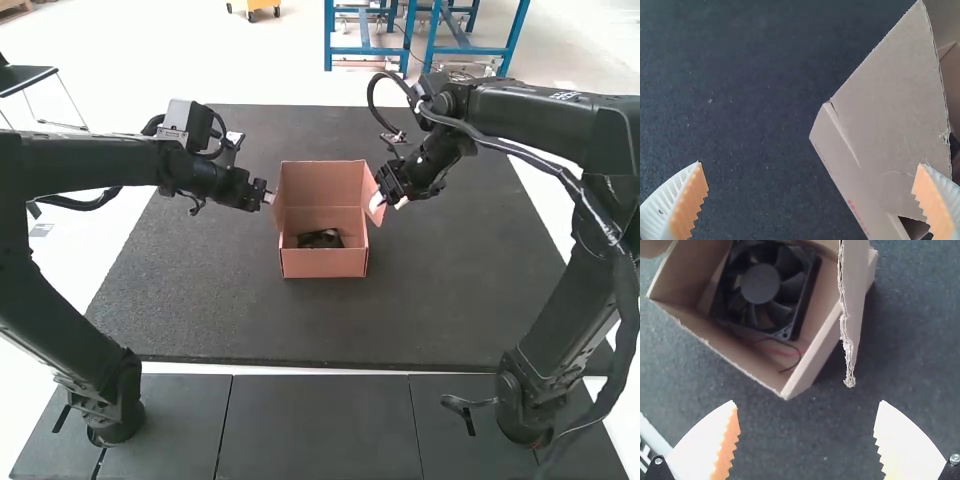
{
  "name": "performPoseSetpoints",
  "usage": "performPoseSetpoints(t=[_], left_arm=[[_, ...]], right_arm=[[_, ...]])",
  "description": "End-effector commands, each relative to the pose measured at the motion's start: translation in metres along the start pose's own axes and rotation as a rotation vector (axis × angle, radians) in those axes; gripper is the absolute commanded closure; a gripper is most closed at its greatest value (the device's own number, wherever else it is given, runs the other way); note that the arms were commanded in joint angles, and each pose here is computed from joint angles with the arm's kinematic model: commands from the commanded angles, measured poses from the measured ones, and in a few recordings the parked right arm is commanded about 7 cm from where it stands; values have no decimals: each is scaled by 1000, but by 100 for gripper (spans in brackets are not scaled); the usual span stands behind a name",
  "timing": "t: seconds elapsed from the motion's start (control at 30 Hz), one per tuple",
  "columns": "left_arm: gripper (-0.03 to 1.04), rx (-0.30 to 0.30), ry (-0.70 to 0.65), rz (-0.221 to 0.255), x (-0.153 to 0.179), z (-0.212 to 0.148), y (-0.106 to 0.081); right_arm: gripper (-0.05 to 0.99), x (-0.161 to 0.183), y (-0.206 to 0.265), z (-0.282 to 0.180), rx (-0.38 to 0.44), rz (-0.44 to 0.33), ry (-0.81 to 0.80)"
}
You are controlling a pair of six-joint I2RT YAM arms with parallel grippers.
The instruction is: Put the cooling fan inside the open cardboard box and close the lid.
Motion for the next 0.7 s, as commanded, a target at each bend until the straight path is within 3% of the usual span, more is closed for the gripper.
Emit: performPoseSetpoints(t=[0.0, 0.07, 0.27, 0.37, 0.47, 0.57, 0.67], left_arm=[[4, 12, -19, 7, -8, 0, -1], [4, 19, -18, 12, -8, 1, -4], [4, 41, -16, 15, -8, 2, -15], [4, 48, -20, 21, -9, 3, -18], [4, 55, -21, 15, -10, 3, -22], [4, 56, -23, 15, -10, 3, -22], [4, 56, -21, 13, -10, 3, -22]], right_arm=[[40, -4, -1, -6, -14, -3, -29], [44, -4, 0, -5, -20, -5, -31], [74, -9, 2, -6, -39, -6, -58], [75, -9, 2, -7, -45, -11, -61], [86, -10, 3, -7, -52, -14, -63], [86, -11, 3, -7, -55, -16, -70], [60, -13, 2, -7, -48, -13, -70]])
Point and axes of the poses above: each hand's point on the last joint's axis, 136 mm out from that joint toward the fingers, its own z axis out along the fingers, its own y axis along the line the jaws close on, x = y × z, the point moved 7 cm from there along -z, back along the fingers, and after that the axes turned 2 degrees about -z, right-handed, at the moved point
